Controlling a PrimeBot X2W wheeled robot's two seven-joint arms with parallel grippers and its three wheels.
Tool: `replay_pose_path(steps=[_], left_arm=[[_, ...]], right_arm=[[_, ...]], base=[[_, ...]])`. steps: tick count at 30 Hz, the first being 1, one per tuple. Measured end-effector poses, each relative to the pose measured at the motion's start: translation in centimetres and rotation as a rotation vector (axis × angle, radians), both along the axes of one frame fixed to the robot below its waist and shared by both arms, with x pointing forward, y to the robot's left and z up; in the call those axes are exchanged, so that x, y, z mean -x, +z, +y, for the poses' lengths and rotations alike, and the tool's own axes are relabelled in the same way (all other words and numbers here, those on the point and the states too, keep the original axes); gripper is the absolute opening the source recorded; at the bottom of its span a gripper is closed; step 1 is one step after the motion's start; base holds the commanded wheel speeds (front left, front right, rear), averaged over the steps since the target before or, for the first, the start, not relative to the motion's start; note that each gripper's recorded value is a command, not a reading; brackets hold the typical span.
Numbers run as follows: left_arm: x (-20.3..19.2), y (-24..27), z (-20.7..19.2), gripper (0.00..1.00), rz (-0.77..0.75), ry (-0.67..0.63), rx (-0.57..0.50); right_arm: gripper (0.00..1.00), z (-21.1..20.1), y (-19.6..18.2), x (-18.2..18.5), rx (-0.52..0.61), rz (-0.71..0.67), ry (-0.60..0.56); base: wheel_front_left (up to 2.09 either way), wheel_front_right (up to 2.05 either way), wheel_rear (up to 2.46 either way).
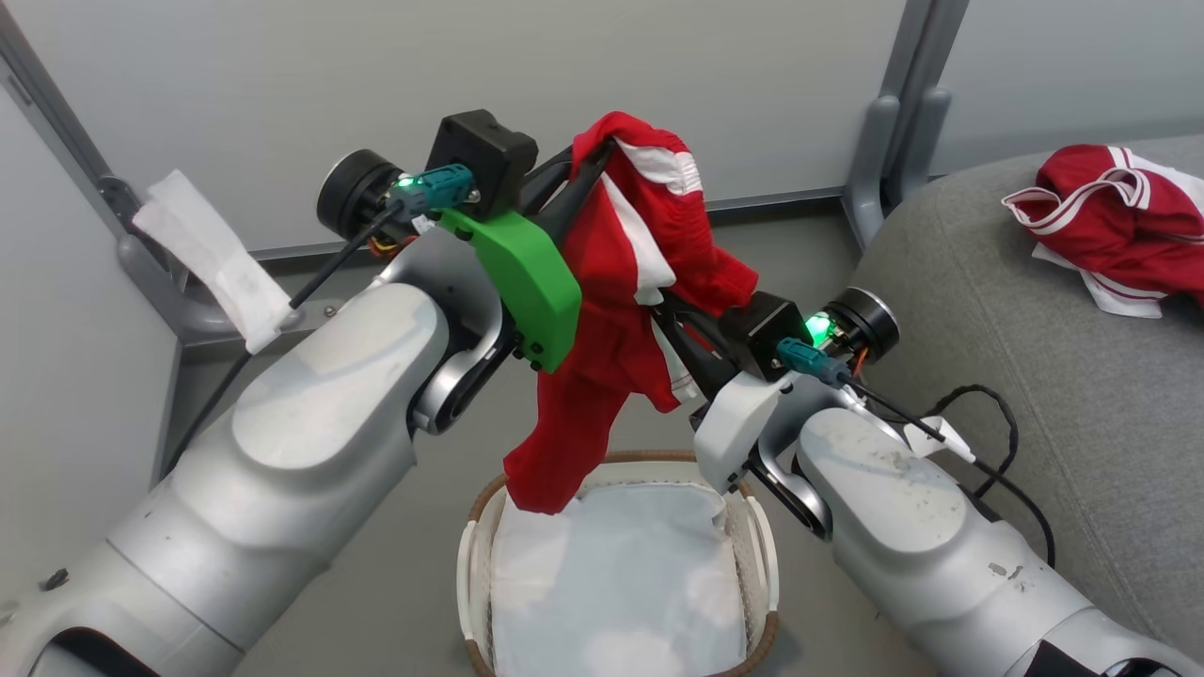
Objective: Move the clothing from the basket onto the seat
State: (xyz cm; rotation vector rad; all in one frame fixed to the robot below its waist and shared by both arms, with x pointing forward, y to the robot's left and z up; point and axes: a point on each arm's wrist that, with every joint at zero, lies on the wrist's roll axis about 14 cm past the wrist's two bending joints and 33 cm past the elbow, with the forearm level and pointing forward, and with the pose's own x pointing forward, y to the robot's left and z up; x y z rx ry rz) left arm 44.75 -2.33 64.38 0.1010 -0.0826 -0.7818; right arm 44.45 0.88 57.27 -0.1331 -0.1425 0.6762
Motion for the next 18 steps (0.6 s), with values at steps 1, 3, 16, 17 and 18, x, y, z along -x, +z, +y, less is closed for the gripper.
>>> replay_pose_path(steps=[1,3,16,17,18], left_arm=[[-0.3,-0.5,0.3,0.00,0.017,0.012,0.002],[-0.9,-1.0,1.1,0.07,0.033,0.037,0.010],[-2.0,-4.7,2.3,1.00,0.113,0.062,0.116],[-1.9,-5.0,2.2,1.00,0.118,0.060,0.127],[-1.8,-5.3,2.1,1.00,0.120,0.054,0.139]], right_arm=[[0.00,-0.1,0.0,0.1,-0.011,0.001,-0.003],[0.00,-0.4,0.4,0.1,-0.030,-0.006,-0.010],[0.00,-6.1,2.9,-1.7,-0.119,-0.072,-0.155],[0.00,-6.8,3.0,-1.8,-0.121,-0.078,-0.172],[0.00,-7.6,3.2,-2.0,-0.122,-0.085,-0.191]], base=[[0.00,0.00,0.00],[0.00,0.00,0.00],[0.00,0.00,0.00],[0.00,0.00,0.00],[0.00,0.00,0.00]])
